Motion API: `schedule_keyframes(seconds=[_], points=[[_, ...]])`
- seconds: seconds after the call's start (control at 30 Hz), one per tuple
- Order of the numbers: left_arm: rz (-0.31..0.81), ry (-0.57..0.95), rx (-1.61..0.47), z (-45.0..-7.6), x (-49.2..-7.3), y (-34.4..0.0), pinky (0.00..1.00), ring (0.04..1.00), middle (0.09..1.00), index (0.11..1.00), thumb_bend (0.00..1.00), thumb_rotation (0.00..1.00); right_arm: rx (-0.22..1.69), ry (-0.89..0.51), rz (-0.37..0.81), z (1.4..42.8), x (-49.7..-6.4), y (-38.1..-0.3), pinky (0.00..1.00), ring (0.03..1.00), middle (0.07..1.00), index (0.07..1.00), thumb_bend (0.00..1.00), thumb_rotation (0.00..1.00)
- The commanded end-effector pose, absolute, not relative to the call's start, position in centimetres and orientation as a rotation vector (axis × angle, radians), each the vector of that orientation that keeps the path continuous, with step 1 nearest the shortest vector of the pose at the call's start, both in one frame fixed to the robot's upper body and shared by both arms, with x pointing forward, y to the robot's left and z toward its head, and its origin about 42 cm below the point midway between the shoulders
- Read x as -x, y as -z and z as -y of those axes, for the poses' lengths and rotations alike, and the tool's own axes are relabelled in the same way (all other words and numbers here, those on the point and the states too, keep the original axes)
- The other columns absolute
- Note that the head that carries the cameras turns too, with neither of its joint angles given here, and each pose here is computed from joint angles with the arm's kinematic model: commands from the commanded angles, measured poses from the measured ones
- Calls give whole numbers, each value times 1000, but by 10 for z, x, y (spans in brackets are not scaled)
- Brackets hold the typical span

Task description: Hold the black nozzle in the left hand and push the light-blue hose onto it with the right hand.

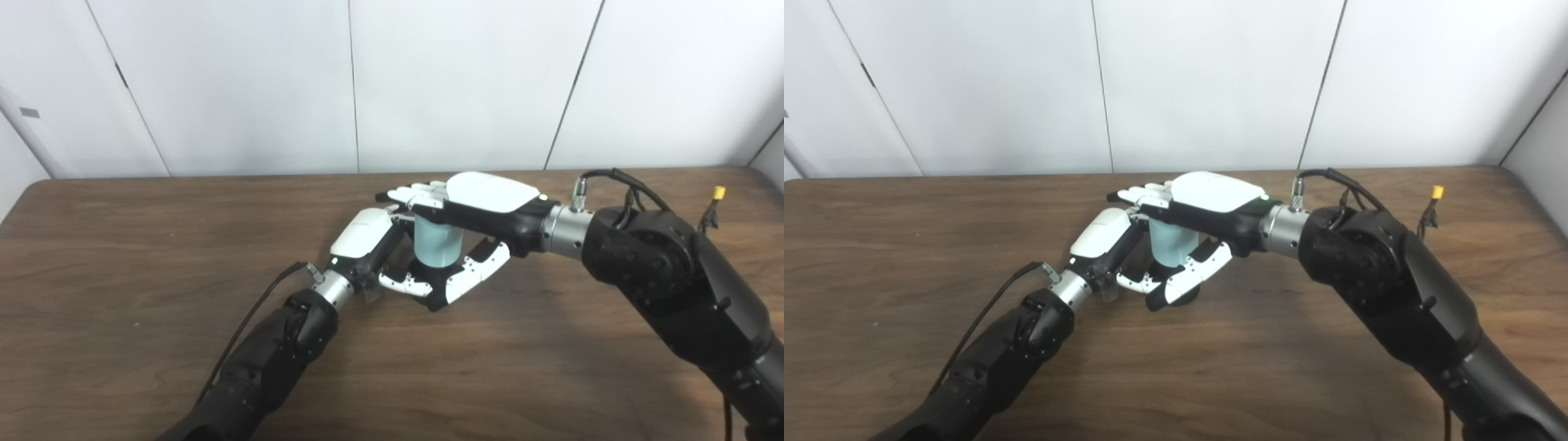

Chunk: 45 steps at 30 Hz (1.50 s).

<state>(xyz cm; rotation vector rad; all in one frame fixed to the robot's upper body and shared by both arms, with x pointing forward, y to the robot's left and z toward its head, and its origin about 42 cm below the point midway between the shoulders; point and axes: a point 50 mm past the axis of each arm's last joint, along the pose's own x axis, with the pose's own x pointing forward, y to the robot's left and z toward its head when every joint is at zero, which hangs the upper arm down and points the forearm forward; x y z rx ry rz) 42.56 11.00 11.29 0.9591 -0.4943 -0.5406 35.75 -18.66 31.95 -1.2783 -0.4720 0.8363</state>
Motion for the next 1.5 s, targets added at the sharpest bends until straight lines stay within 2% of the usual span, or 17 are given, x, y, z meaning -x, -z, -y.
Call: schedule_keyframes(seconds=[0.0, 0.4, 0.63, 0.8, 0.97, 1.23, 1.33, 1.47], points=[[279, 608, -1000, -137, -384, -42, 895, 663, 482, 487, 526, 0, 1304, -798, 512, 190, -360, -330, 1000, 1000, 1000, 1000, 913, 830], [279, 605, -999, -138, -384, -43, 895, 665, 480, 490, 526, 0, 1353, -813, 480, 183, -367, -301, 1000, 1000, 1000, 1000, 919, 876], [277, 606, -995, -137, -385, -44, 900, 667, 479, 491, 526, 0, 1582, -819, 497, 185, -376, -278, 1000, 1000, 1000, 1000, 905, 876], [285, 604, -995, -136, -385, -45, 895, 662, 480, 489, 526, 0, 1640, -831, 569, 187, -375, -263, 1000, 1000, 1000, 1000, 905, 840], [284, 608, -1010, -137, -385, -45, 896, 663, 487, 483, 526, 0, 1635, -845, 655, 187, -369, -261, 1000, 1000, 1000, 1000, 883, 858], [285, 603, -1011, -142, -386, -45, 892, 660, 481, 489, 526, 0, 1668, -835, 729, 189, -366, -258, 1000, 1000, 1000, 1000, 849, 882], [282, 605, -1012, -143, -386, -46, 896, 662, 485, 485, 526, 0, 1542, -831, 663, 190, -365, -255, 1000, 1000, 1000, 998, 840, 874], [287, 605, -1014, -143, -387, -47, 893, 665, 490, 481, 526, 0, 1284, -808, 493, 190, -364, -253, 1000, 1000, 1000, 996, 813, 970]])
